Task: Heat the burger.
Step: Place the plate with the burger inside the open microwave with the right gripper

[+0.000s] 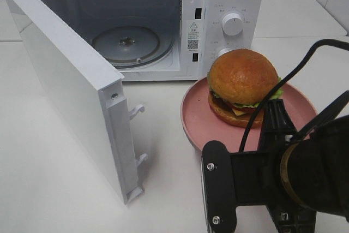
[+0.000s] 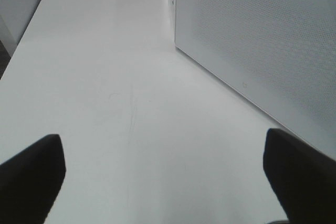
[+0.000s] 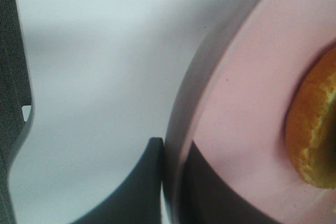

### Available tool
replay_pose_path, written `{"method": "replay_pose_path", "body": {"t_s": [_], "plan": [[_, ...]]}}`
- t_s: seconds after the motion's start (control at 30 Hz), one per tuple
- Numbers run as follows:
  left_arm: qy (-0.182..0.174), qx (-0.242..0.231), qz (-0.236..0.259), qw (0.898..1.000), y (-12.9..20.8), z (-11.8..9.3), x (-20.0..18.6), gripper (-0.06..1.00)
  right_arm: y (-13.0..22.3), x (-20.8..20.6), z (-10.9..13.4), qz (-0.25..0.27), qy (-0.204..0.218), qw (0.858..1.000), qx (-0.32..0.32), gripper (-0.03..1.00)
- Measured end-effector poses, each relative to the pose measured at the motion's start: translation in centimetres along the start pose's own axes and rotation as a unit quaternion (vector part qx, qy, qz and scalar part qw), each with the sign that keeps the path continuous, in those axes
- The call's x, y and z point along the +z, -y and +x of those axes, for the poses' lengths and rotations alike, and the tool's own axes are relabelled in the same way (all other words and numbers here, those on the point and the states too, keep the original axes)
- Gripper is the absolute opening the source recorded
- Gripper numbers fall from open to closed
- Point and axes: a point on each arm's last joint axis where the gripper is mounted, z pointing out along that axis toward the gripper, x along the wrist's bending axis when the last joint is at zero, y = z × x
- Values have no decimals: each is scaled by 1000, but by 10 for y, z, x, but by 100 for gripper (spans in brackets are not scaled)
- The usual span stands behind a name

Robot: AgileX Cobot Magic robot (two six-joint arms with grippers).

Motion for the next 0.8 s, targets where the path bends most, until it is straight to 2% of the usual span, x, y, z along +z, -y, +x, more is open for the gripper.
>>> {"method": "replay_pose_path", "body": {"t_s": [0.23, 0.43, 0.8], "plan": [[0, 0, 0, 1000, 0, 0, 0, 94, 5, 9, -12, -8, 5, 1000, -25, 4], [0, 0, 0, 1000, 0, 0, 0, 94, 4, 14, -20, -38, 6, 997, -64, 4], [0, 0, 0, 1000, 0, 0, 0, 94, 10, 26, -40, -78, 17, 986, -148, 4]]}}
